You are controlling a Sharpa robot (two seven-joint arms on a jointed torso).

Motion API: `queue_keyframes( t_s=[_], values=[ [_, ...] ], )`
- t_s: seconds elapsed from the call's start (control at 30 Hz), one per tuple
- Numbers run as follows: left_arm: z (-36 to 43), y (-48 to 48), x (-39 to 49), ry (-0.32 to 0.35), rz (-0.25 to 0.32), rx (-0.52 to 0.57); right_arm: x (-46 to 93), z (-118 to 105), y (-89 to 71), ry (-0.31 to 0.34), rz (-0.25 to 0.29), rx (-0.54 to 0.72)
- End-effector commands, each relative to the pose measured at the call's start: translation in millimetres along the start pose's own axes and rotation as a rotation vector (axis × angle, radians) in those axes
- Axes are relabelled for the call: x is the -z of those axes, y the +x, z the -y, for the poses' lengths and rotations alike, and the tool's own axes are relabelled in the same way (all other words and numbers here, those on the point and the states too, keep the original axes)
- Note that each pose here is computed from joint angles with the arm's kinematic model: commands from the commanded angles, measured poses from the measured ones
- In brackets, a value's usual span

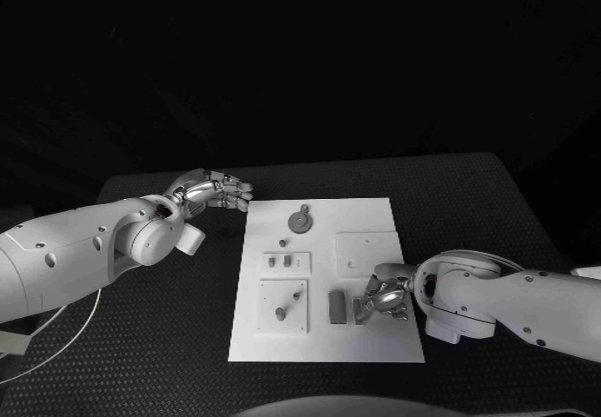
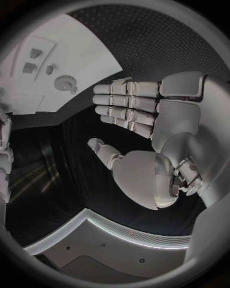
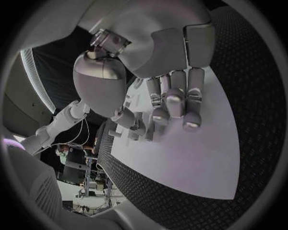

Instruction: Assemble the parts on the task board

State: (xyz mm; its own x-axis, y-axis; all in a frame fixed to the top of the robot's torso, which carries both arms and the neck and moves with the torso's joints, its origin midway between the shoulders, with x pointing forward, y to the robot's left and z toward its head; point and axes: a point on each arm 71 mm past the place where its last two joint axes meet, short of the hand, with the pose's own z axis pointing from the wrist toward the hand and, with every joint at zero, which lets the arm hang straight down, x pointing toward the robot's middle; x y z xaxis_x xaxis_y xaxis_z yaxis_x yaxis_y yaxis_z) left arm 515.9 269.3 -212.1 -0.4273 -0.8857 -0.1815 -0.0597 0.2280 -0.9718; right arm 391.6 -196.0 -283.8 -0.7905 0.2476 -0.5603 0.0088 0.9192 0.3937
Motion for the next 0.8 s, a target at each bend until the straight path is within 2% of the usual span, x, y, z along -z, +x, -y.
queue_keyframes(
  t_s=[0.03, 0.53, 0.8],
  values=[
    [1.6, 1.7, -0.3, 0.008, -0.014, 0.007, 0.3, -3.4, 3.1, -0.026, -0.023, 0.087],
    [1.9, 2.6, -0.7, 0.009, -0.017, 0.007, -2.1, -6.3, 5.6, -0.023, -0.022, 0.129],
    [1.7, 2.1, -0.3, 0.009, -0.015, 0.007, -3.6, -5.3, 5.3, -0.011, -0.004, 0.140]
  ],
)
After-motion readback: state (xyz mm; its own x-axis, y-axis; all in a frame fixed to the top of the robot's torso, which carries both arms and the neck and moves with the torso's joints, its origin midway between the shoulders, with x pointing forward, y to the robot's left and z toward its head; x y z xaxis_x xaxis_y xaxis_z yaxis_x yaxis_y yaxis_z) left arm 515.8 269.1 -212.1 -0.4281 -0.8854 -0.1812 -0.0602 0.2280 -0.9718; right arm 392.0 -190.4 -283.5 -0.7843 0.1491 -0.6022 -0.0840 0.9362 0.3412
